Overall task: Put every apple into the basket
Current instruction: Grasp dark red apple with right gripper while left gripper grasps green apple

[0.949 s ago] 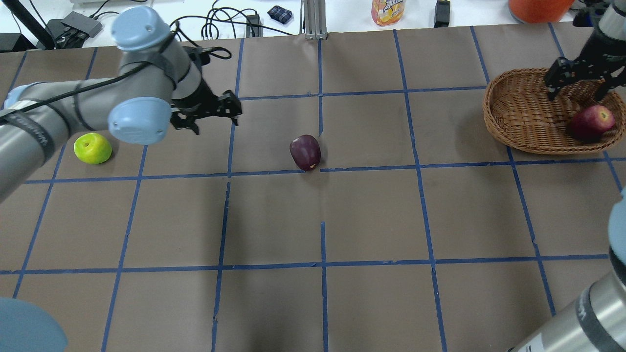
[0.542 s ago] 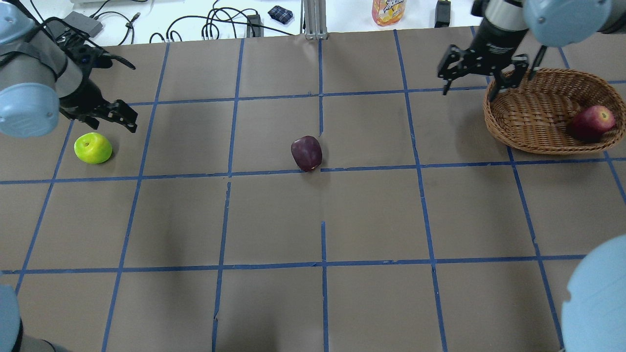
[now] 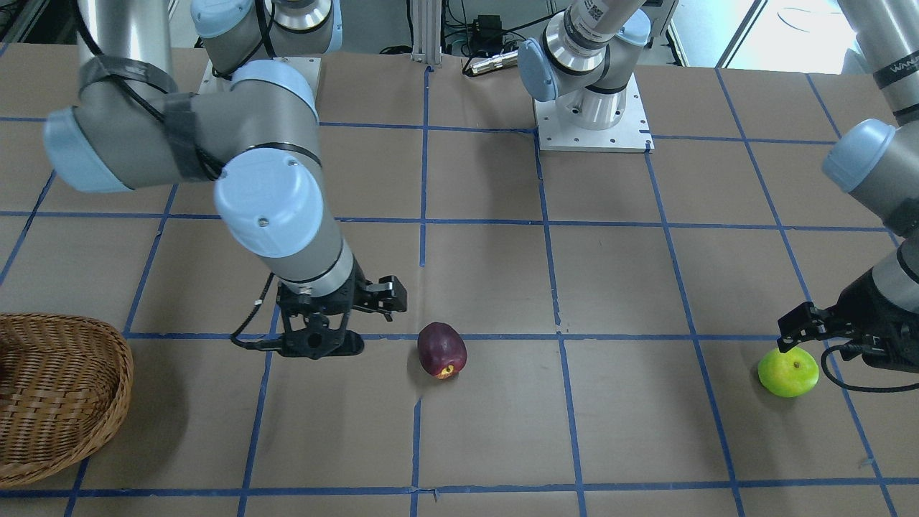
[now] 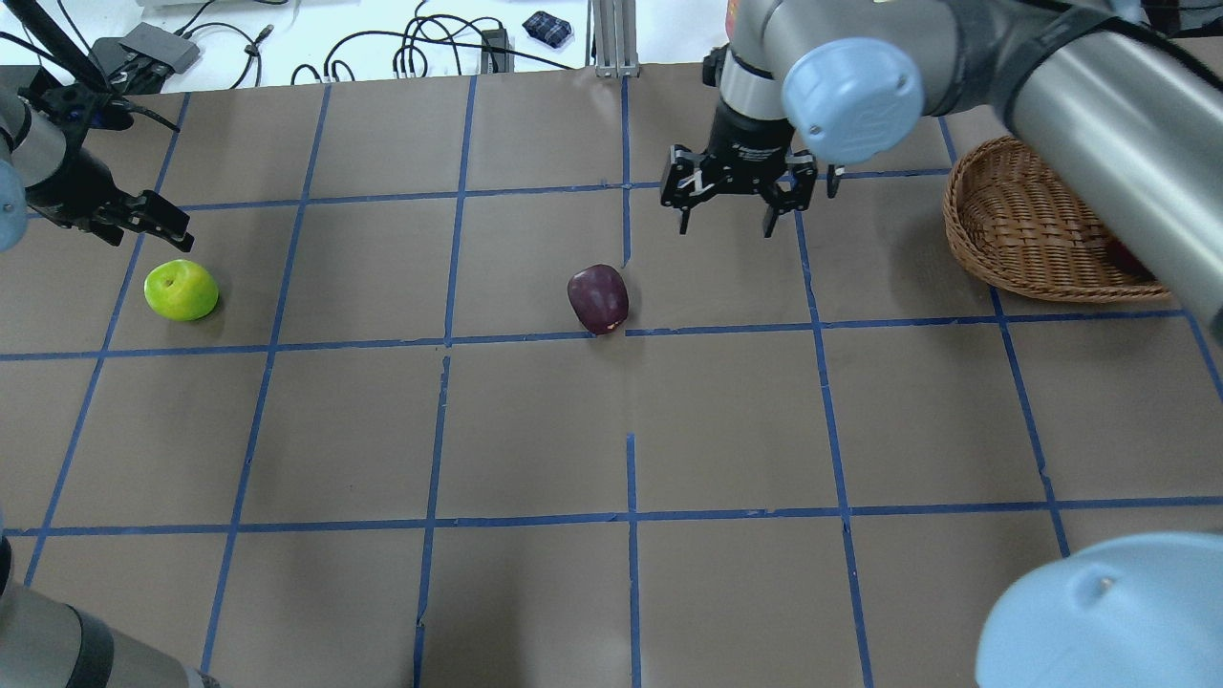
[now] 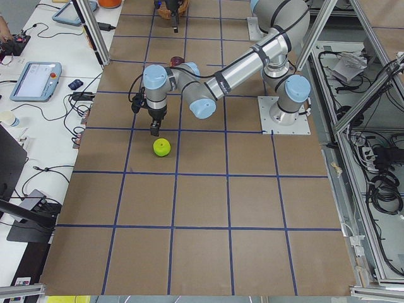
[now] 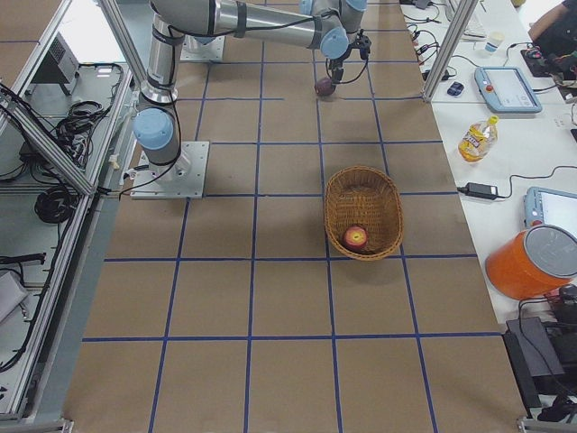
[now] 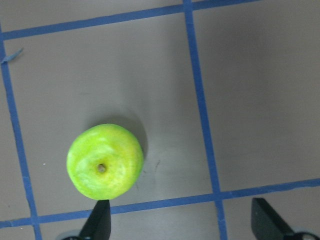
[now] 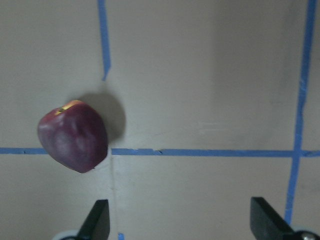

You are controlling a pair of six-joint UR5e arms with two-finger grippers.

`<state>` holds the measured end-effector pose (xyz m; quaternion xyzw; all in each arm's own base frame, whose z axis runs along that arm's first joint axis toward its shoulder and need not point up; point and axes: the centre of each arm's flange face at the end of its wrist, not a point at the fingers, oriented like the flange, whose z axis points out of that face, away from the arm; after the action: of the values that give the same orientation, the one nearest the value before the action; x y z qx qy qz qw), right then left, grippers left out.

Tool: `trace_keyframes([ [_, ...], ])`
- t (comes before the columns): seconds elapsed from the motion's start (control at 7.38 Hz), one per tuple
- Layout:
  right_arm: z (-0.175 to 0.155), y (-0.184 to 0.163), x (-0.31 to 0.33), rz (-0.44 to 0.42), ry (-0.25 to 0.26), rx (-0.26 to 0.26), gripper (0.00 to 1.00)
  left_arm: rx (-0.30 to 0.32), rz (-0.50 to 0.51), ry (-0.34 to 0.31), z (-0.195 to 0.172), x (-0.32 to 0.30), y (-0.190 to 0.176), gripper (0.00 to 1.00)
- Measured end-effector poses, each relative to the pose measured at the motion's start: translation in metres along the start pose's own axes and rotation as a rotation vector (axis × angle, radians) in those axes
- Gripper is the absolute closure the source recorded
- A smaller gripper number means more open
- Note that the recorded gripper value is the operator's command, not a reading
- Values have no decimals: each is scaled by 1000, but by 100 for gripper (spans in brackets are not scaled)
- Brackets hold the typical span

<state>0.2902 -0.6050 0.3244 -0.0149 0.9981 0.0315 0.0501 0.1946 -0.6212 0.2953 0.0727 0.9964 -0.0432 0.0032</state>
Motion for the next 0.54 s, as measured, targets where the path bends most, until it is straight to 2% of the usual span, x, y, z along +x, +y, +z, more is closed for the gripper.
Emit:
trace_keyframes([
  [0.27,42,-1,-42,-11,-2,12,0,-22,-7,16,36,-37,6,0],
  [0.54,75,0,-66,-27,-21,-6,0,-34,-44,36,70,-61,14,0],
])
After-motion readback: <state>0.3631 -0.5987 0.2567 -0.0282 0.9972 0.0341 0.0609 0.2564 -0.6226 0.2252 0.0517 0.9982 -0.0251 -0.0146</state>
